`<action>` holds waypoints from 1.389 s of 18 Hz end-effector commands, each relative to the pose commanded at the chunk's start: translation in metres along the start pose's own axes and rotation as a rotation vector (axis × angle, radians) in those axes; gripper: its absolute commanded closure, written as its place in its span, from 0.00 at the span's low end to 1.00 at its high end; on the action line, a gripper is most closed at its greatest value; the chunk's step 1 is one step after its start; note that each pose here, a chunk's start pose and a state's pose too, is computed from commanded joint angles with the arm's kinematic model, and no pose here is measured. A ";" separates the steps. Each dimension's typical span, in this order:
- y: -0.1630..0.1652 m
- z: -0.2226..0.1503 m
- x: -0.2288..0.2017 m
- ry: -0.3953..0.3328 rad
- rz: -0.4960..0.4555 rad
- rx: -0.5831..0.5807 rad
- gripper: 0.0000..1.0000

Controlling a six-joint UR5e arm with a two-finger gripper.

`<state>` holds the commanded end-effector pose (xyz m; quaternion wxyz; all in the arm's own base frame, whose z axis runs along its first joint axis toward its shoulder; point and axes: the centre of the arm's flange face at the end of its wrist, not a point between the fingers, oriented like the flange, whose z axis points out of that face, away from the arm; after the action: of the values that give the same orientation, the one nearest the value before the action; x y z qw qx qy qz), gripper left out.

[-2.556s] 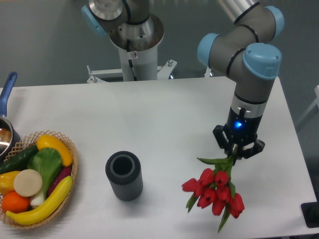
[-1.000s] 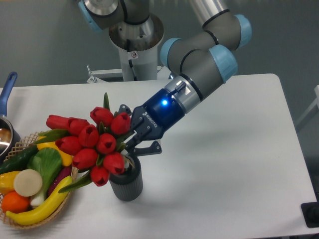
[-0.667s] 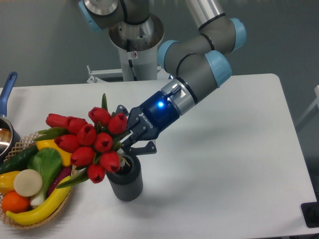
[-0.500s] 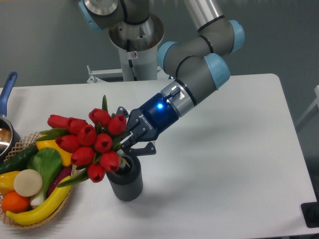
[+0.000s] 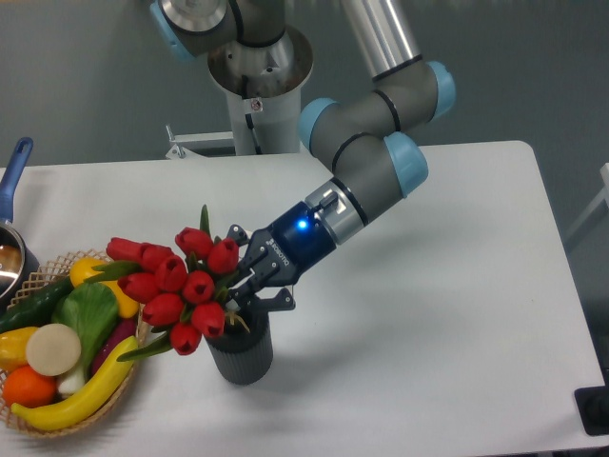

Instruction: Insert the flowers into the vase

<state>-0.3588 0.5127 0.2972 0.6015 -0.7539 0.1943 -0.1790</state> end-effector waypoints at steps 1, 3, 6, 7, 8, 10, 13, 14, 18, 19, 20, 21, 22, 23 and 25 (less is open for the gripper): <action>0.003 -0.001 -0.001 -0.002 0.000 0.000 0.76; 0.009 -0.001 0.000 -0.001 -0.008 -0.001 0.68; 0.020 -0.002 0.000 -0.002 -0.014 -0.001 0.55; 0.022 -0.002 0.001 -0.001 -0.012 -0.002 0.53; 0.026 -0.004 -0.002 -0.006 -0.015 -0.002 0.51; 0.027 -0.009 -0.002 -0.013 -0.019 -0.001 0.50; 0.026 -0.017 -0.003 -0.027 -0.021 -0.001 0.42; 0.027 -0.018 -0.002 -0.028 -0.026 -0.001 0.39; 0.020 -0.031 0.002 -0.050 -0.021 0.001 0.09; 0.016 -0.032 0.005 -0.052 -0.018 0.001 0.01; 0.014 -0.034 0.006 -0.055 -0.020 0.001 0.00; 0.009 -0.036 0.008 -0.058 -0.022 0.002 0.00; 0.003 -0.039 0.010 -0.064 -0.013 0.000 0.00; -0.002 -0.046 0.012 -0.076 -0.006 0.001 0.00; -0.004 -0.076 0.023 -0.130 -0.005 -0.003 0.00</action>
<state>-0.3766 0.4385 0.3182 0.6114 -0.7653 0.1529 -0.1309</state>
